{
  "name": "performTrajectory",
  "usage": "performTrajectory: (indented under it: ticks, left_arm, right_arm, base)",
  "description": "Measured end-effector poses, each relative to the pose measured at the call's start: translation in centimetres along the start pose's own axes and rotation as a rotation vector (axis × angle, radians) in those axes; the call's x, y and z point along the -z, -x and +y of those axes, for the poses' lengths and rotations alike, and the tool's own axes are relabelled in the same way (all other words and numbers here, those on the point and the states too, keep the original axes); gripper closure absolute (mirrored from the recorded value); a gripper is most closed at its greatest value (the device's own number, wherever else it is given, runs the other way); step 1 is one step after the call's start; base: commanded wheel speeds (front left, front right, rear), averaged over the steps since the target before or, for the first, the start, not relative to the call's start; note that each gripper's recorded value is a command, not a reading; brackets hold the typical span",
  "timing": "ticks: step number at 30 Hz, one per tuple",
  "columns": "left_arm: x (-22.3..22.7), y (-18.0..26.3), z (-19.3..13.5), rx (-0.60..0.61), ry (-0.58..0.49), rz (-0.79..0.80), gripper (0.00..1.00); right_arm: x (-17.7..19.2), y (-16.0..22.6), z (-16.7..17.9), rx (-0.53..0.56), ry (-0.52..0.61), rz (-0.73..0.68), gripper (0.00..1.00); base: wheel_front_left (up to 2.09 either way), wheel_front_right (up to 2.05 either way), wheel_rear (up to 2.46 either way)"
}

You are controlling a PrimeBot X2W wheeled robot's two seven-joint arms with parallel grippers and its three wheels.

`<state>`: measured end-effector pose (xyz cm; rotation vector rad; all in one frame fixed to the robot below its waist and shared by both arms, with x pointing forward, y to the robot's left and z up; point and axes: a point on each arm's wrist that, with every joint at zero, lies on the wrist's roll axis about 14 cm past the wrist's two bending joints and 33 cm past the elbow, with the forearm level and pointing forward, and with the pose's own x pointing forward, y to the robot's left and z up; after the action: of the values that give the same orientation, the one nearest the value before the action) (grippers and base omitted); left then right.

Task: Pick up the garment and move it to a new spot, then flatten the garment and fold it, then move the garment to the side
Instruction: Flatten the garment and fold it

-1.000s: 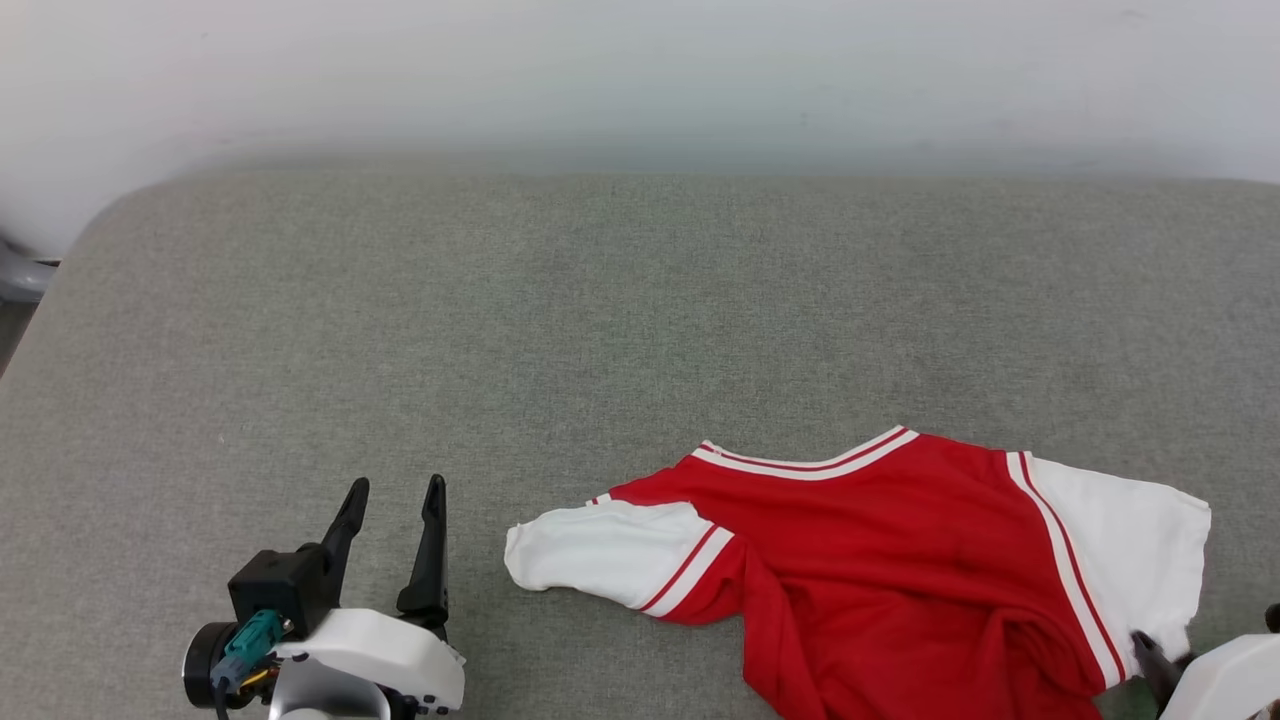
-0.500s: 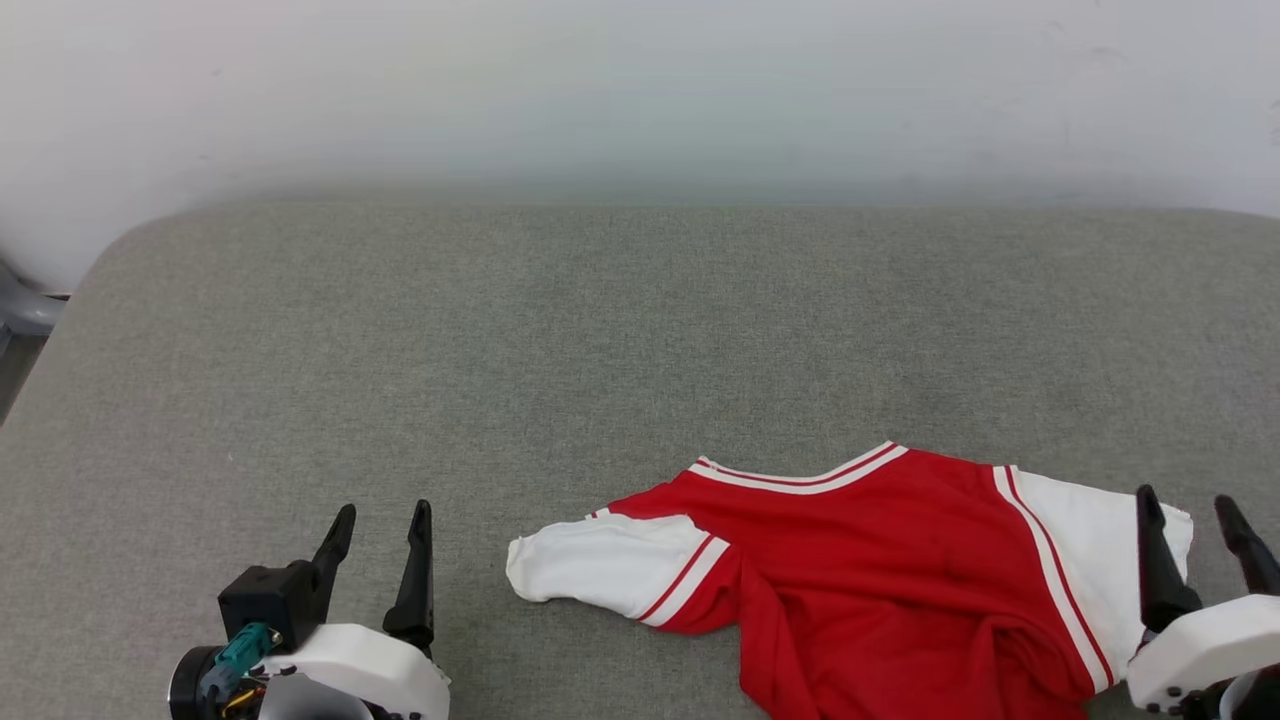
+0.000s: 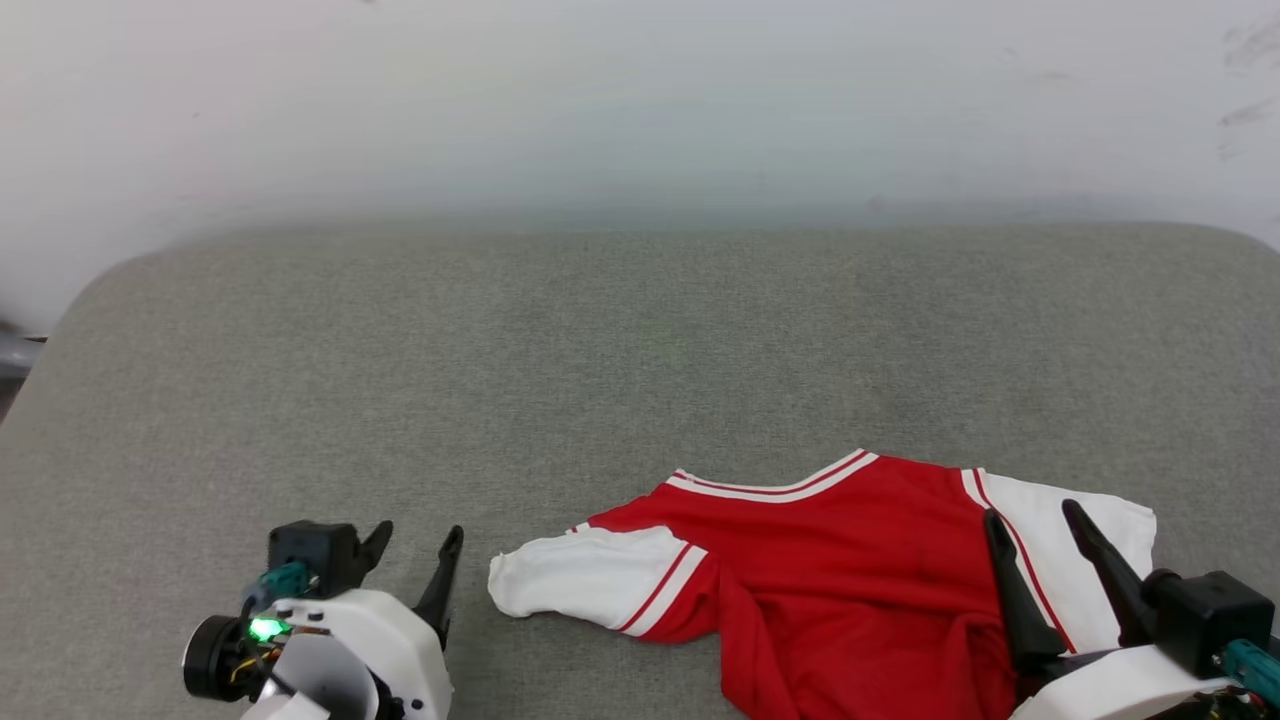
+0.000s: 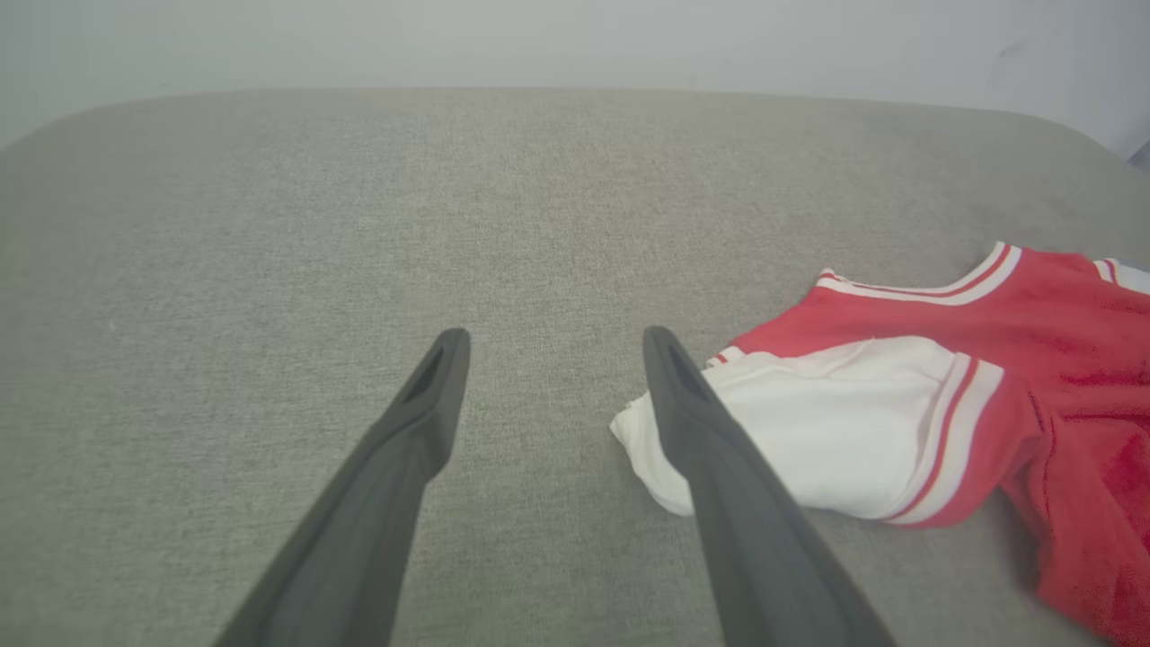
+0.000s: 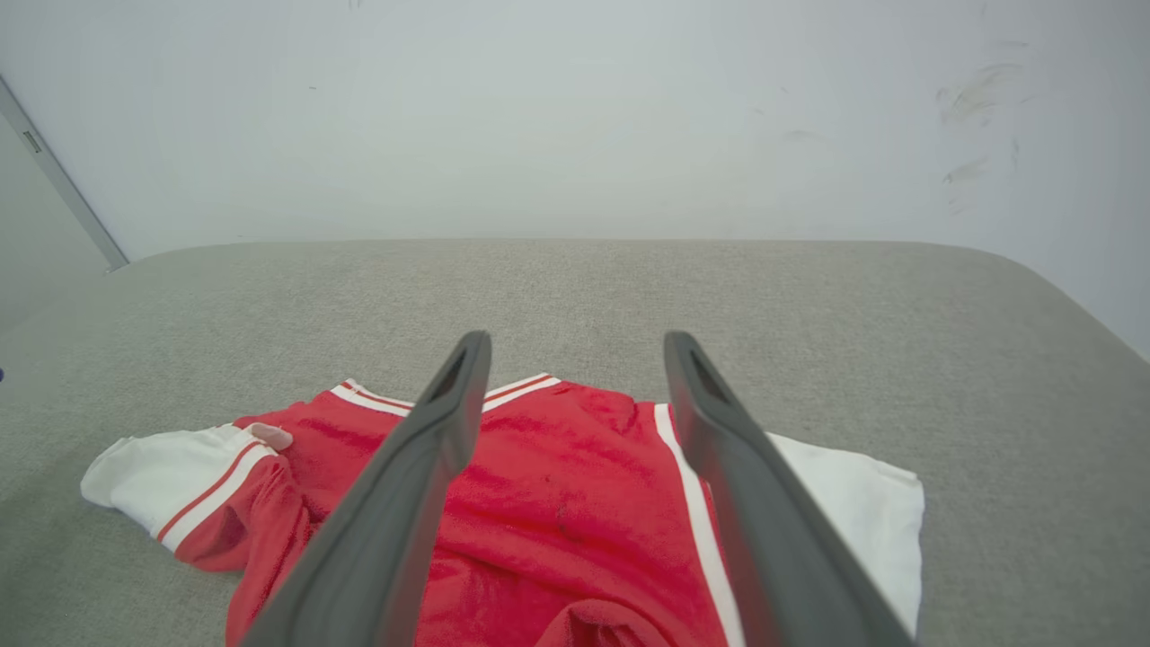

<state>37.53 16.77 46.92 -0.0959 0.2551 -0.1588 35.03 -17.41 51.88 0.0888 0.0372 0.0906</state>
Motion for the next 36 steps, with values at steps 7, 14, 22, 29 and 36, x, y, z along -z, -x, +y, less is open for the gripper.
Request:
performTrajectory:
  ticks: [7,14,22,29,36]
  left_arm:
    - [2.9,-1.5,-3.1,0.151,-0.048,0.272,0.00]
    - [5.9,-2.6,-3.6,0.204,-0.117,0.518,0.00]
    - [10.4,-3.3,-2.9,0.216,-0.180,0.772,0.00]
    - [11.3,-3.2,-3.3,0.260,-0.204,0.891,1.00]
    - [10.6,-3.5,-3.6,0.219,-0.145,0.740,1.00]
  right_arm:
    - [0.1,0.6,1.2,-0.027,-0.007,0.023,0.00]
    - [1.2,0.1,0.8,-0.015,-0.036,0.063,0.00]
    - [3.2,-0.5,-0.5,0.027,-0.089,0.107,0.00]
    - [4.6,-0.3,-1.3,0.056,-0.122,0.143,0.00]
    - [5.4,-0.3,-2.8,0.102,-0.155,0.180,0.00]
  base:
    - [0.00,0.00,0.00]
    - [0.00,0.00,0.00]
    - [0.00,0.00,0.00]
    - [0.00,0.00,0.00]
    - [0.00,0.00,0.00]
